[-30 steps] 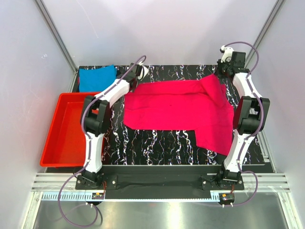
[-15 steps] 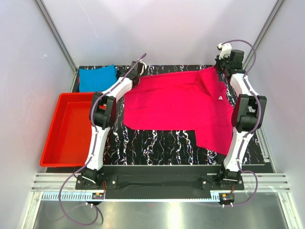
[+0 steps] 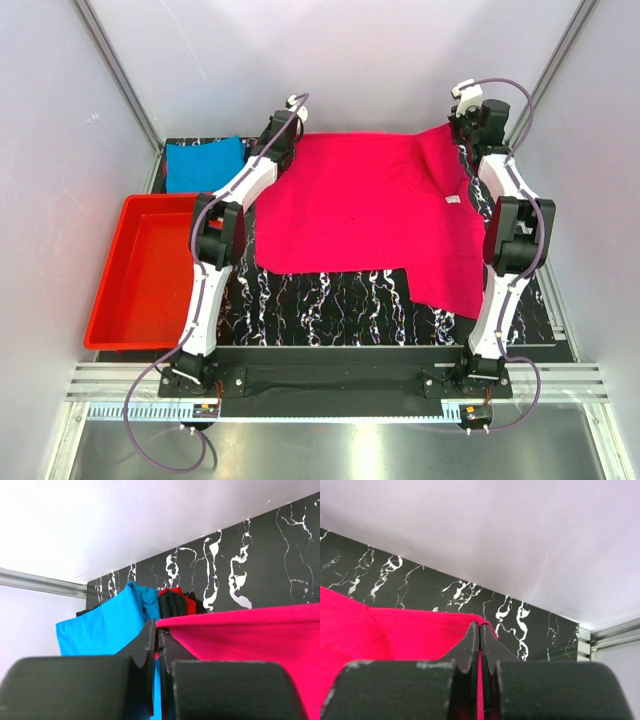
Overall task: Fold and stack the t-shirts
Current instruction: Fold the tshirt
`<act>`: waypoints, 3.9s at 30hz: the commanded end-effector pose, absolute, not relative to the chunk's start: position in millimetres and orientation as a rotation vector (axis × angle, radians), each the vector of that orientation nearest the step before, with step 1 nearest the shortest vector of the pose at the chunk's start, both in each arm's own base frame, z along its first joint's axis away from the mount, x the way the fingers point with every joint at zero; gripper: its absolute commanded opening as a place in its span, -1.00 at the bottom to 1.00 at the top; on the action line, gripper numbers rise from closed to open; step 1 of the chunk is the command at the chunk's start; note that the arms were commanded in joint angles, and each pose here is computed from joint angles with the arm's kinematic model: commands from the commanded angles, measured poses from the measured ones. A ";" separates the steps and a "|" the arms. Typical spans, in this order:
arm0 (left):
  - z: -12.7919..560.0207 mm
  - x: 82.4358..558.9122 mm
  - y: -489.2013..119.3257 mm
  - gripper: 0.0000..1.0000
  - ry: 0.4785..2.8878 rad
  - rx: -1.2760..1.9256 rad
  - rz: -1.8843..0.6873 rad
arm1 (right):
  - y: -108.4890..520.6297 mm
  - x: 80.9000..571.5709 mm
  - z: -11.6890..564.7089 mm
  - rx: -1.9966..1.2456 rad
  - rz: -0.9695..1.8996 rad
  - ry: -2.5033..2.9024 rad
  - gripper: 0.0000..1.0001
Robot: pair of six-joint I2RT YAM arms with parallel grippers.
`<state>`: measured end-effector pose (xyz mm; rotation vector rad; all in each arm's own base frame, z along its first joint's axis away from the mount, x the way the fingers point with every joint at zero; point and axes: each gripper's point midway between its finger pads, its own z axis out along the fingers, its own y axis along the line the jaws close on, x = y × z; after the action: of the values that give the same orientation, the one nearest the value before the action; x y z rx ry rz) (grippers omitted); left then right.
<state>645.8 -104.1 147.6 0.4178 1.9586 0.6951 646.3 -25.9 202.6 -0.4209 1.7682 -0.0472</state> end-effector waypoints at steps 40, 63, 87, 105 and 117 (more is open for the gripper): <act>87.1 550.7 -112.1 -1.00 2.236 0.850 0.487 | -25.6 577.3 159.2 -0.540 -0.080 1.903 -1.00; 80.2 531.0 -106.7 -1.00 2.256 0.871 0.596 | -19.2 538.0 144.3 -0.515 -0.034 1.969 -1.00; 70.2 525.5 -85.9 -0.36 2.279 0.877 0.761 | 27.7 497.0 95.7 -0.580 0.208 2.170 -0.50; 125.5 528.5 -136.7 0.02 2.326 0.421 0.241 | -3.8 474.7 153.8 0.097 0.182 2.272 0.04; 54.5 517.8 -157.6 0.06 2.535 0.264 -0.021 | -78.4 435.4 50.4 0.772 0.223 2.450 -0.05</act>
<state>513.8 -158.0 58.0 0.3648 2.4954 0.0656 442.6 -80.4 69.6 0.6541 2.4328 0.2037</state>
